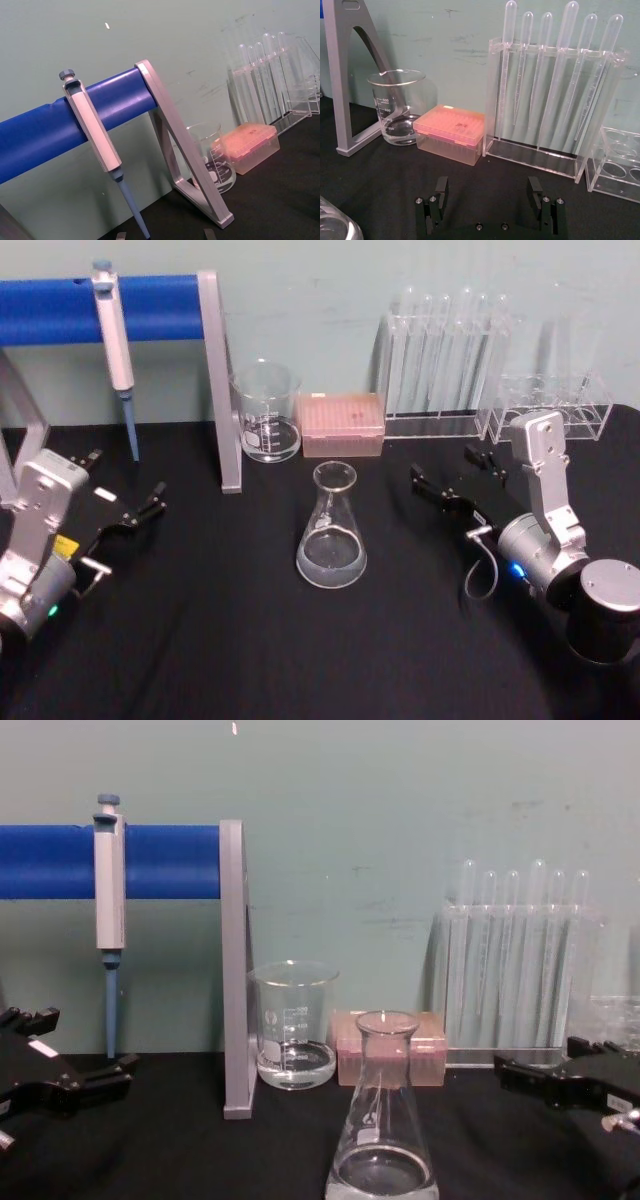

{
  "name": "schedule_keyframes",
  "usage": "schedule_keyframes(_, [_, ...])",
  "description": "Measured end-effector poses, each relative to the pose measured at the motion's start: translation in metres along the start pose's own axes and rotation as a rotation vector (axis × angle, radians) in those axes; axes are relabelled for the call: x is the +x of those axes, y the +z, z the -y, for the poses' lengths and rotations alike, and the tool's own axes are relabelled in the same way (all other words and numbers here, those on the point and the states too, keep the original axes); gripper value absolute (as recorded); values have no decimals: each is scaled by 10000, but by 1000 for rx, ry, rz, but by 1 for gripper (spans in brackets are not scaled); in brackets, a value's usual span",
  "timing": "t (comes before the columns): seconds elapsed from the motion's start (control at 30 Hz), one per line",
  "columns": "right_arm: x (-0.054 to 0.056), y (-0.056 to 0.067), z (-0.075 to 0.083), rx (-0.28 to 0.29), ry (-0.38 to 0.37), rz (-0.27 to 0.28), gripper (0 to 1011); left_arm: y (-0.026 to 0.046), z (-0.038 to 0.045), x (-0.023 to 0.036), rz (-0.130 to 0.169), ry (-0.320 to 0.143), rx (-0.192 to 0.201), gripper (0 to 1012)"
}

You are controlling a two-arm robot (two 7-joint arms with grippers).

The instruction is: Grasp the erlenmeyer flask with one hand, shake it three times, then place it back.

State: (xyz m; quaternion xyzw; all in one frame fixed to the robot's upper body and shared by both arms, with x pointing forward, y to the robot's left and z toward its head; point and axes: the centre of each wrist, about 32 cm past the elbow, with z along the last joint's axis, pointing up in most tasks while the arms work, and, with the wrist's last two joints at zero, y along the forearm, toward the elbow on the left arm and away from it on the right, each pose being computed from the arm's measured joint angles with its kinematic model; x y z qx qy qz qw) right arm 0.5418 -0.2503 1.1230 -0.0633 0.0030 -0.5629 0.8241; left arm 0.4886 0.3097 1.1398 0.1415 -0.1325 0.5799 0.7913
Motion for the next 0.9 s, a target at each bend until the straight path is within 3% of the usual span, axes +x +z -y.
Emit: schedule_keyframes(0.9, [0, 0, 0, 0, 0, 0, 1000, 0, 0, 0, 0, 0, 0, 1001])
